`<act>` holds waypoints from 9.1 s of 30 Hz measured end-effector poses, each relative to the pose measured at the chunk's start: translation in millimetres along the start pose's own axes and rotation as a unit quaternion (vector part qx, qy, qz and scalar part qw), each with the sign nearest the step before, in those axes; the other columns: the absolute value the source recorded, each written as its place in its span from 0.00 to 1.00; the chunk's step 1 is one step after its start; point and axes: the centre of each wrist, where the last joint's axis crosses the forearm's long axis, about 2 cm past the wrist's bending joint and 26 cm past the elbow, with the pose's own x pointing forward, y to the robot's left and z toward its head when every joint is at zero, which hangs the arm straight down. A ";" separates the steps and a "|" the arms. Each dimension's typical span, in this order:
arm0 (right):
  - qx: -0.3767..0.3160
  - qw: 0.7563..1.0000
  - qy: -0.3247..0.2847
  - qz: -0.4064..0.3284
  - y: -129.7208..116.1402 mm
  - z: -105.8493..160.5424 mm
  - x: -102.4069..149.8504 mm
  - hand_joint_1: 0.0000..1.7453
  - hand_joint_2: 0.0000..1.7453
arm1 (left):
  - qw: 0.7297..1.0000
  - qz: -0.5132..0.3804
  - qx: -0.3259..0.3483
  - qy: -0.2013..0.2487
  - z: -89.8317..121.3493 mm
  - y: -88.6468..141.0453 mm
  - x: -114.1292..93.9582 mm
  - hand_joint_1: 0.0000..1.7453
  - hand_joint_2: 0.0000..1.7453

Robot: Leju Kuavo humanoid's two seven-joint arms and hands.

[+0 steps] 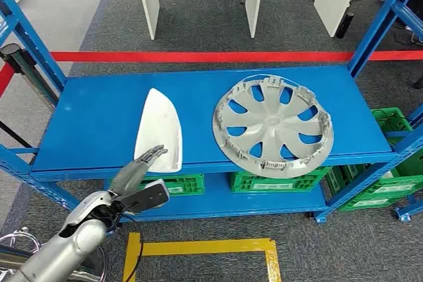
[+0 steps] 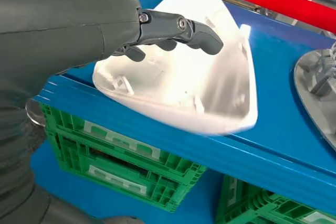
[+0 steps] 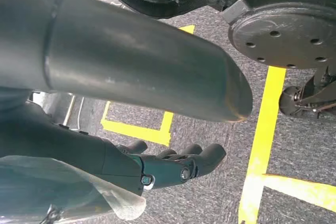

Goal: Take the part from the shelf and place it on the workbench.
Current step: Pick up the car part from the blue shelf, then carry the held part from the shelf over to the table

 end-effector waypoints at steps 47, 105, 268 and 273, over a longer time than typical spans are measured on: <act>-0.005 1.000 0.011 0.017 -4.6 3.0 -9.2 0.00 0.00 | 0.996 -0.072 -0.017 0.047 -26.7 10.7 -24.7 1.00 1.00; 0.007 1.000 -0.002 0.024 1.3 5.8 -12.4 0.00 0.00 | 0.920 -0.267 0.274 -0.087 -32.7 111.1 44.5 0.99 1.00; 0.064 0.968 -0.219 0.103 37.6 1.7 48.1 0.00 0.00 | 0.906 -0.266 0.329 0.006 46.8 147.9 -1.4 0.99 1.00; 0.061 0.968 -0.221 0.103 37.2 1.6 53.5 0.00 0.00 | 0.905 -0.267 0.331 0.004 47.9 150.5 -1.9 0.99 1.00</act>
